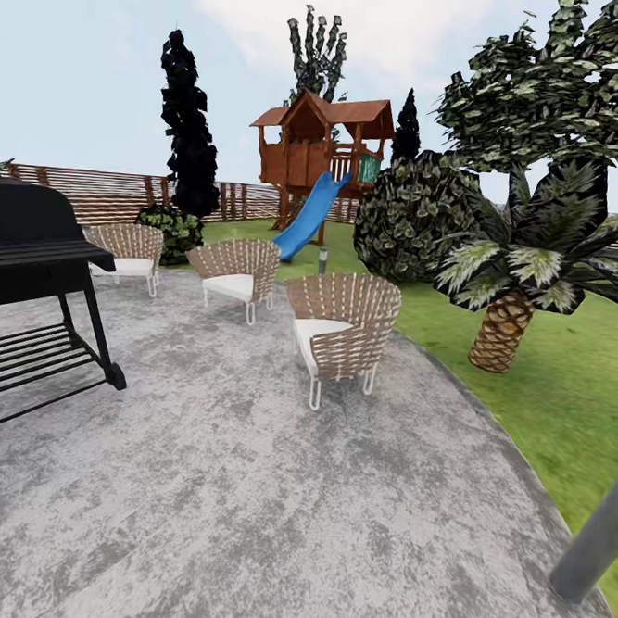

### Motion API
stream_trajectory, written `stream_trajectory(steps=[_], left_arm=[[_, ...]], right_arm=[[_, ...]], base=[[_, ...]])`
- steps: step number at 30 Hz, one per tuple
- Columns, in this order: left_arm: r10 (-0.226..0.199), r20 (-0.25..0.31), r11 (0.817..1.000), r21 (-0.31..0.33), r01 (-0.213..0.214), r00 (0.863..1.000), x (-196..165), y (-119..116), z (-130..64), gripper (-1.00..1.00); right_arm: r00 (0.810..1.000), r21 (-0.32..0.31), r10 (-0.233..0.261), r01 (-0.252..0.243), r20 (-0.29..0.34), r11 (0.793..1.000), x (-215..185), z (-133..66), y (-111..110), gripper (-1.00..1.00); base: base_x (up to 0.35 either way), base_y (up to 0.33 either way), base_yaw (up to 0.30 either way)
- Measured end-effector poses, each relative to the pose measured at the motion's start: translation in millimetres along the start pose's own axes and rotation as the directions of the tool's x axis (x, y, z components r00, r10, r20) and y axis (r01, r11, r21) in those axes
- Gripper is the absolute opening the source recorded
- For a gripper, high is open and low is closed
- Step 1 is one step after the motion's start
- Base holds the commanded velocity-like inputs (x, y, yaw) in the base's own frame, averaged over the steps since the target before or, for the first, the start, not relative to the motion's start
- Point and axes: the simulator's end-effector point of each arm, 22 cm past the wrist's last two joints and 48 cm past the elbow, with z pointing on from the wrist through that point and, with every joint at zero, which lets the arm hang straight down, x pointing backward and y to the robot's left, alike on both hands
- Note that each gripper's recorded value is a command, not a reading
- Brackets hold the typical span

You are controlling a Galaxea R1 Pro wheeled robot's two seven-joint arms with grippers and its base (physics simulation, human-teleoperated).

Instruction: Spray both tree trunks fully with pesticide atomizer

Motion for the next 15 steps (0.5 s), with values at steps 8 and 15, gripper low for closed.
stream_trajectory(steps=[8, 15], left_arm=[[-0.005, 0.011, 1.000, 0.003, 0.005, 1.000, -5.1, -4.9, 0.0, 1.00], [-0.006, 0.014, 1.000, 0.003, 0.006, 1.000, -6.4, -6.6, 0.0, 1.00]], right_arm=[[0.996, -0.028, 0.008, -0.005, 0.086, 1.000, -40.5, -1.6, 23.1, 1.00], [0.989, -0.031, 0.011, -0.006, 0.147, 0.999, -61.2, -3.7, 23.9, 1.00]], base=[[-0.072, -0.030, 0.000], [-0.281, -0.109, 0.000]])
